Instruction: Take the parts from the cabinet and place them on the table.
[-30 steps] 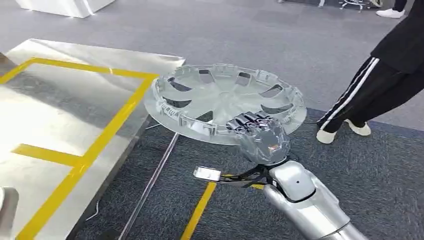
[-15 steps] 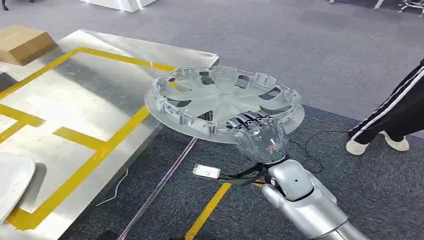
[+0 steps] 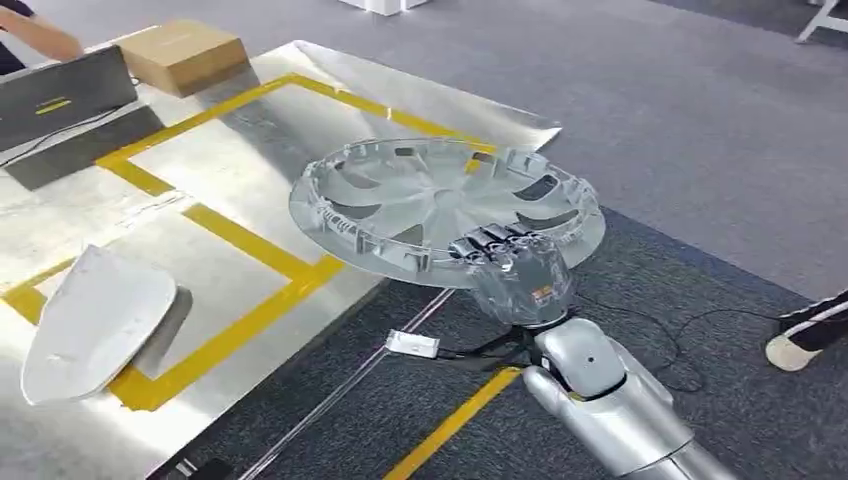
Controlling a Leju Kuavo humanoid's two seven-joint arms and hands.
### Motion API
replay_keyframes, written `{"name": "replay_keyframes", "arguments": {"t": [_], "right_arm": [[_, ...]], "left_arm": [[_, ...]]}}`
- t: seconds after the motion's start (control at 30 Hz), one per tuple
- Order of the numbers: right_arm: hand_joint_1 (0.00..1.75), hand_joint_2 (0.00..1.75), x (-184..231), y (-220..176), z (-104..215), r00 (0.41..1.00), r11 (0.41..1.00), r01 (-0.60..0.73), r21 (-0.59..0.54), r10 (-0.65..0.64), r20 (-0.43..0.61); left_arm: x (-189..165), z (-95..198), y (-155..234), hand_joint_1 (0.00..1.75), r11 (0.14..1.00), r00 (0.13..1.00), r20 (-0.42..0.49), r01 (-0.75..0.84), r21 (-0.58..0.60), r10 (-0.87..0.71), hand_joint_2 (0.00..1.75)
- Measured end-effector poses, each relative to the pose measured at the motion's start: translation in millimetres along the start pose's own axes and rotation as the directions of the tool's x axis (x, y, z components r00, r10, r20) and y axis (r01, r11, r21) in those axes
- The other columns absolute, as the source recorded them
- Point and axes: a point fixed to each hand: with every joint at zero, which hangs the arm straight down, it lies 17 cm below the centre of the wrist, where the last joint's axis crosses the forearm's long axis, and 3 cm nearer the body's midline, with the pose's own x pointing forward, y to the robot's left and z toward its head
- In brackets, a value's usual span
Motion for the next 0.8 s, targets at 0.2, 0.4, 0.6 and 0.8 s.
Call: {"name": "replay_keyframes", "arguments": {"t": [0.2, 0.4, 0.6, 0.8], "right_arm": [[1.75, 1.75, -1, 6, 0, 1.0, 1.0, 0.021, 0.012, -0.021, -0.005], [1.75, 1.75, -2, 14, 3, 1.0, 0.999, 0.025, 0.033, -0.025, -0.01], [1.75, 1.75, -4, 20, 6, 0.999, 0.998, 0.04, 0.052, -0.039, -0.021], [1.75, 1.75, -4, 25, 8, 0.999, 0.997, 0.047, 0.064, -0.045, -0.025]], "left_arm": [[-10, -1, 9, 0.0, 1.0, 1.0, -0.014, 0.004, 0.012, -0.003, 1.75], [-4, -1, 6, 0.0, 1.0, 1.0, -0.006, 0.001, 0.004, -0.001, 1.75], [-1, -2, 12, 0.0, 1.0, 1.0, -0.001, 0.001, 0.011, -0.001, 1.75], [-5, -2, 11, 0.0, 1.0, 1.0, -0.006, 0.004, 0.01, -0.004, 1.75]]}}
